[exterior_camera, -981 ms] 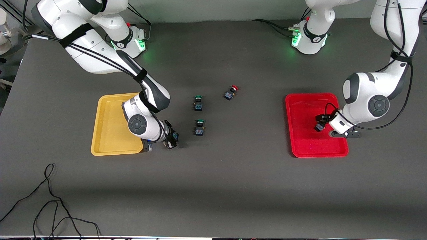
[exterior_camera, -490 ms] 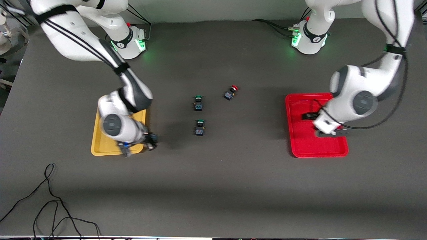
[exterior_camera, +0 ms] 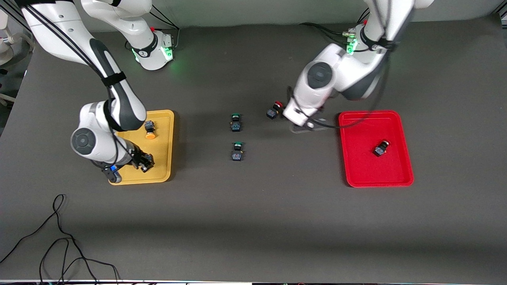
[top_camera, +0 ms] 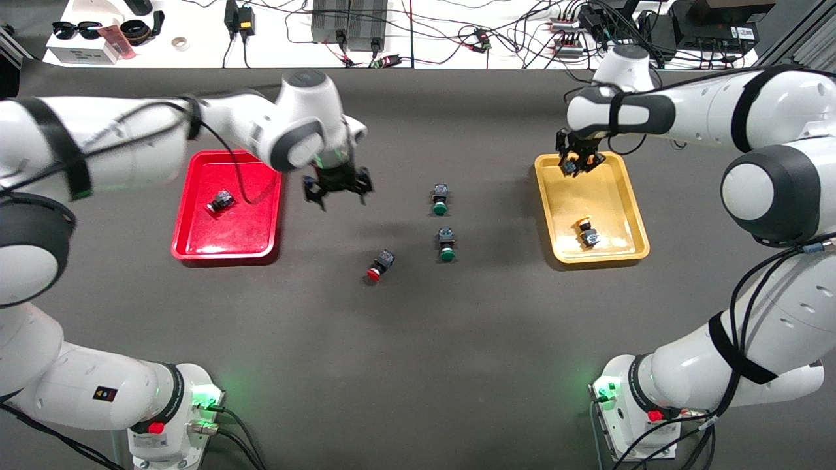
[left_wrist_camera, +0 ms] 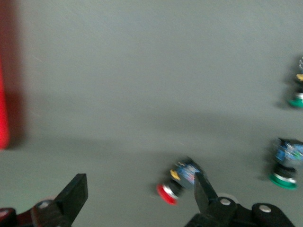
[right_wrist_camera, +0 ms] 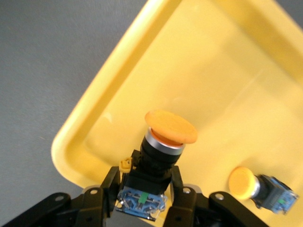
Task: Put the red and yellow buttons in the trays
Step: 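Lower the second yellow button into the yellow tray while the left gripper returns, then grasp the second red button with the left gripper while the right gripper withdraws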
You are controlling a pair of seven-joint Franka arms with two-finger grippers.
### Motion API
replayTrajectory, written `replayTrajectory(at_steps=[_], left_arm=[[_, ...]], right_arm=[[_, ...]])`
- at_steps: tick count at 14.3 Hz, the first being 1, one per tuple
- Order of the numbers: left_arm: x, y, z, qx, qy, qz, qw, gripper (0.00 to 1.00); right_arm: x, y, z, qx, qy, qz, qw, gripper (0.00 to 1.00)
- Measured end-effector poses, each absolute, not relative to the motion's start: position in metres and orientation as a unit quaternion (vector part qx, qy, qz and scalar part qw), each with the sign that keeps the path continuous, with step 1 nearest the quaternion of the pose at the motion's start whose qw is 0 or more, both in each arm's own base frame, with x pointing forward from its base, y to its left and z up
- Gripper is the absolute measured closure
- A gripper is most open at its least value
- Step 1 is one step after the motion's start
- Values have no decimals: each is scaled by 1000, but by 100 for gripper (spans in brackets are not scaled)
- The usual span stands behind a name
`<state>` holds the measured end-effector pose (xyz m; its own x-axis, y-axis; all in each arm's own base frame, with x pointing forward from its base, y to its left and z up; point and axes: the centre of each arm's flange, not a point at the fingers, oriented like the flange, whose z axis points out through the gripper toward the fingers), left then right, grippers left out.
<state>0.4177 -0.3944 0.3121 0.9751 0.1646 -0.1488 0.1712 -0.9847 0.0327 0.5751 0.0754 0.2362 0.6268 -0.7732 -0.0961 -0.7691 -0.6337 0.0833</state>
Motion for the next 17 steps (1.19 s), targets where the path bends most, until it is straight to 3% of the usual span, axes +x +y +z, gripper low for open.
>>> replayTrajectory(at_steps=[2, 3, 8, 14, 17], left_arm=[[385, -437, 288, 992, 89, -75, 37, 1], [371, -452, 274, 992, 86, -78, 44, 2], [333, -463, 214, 995, 41, -71, 48, 2], [317, -453, 173, 996, 17, -65, 57, 6], [316, -454, 169, 996, 17, -65, 60, 35]], right_arm=[[568, 78, 225, 903, -425, -60, 16, 53], [568, 78, 225, 903, -426, -60, 16, 47], [572, 77, 261, 904, -425, -47, 10, 1], [570, 31, 425, 953, -303, -7, -6, 0], [560, -12, 488, 970, -243, 6, -12, 0]])
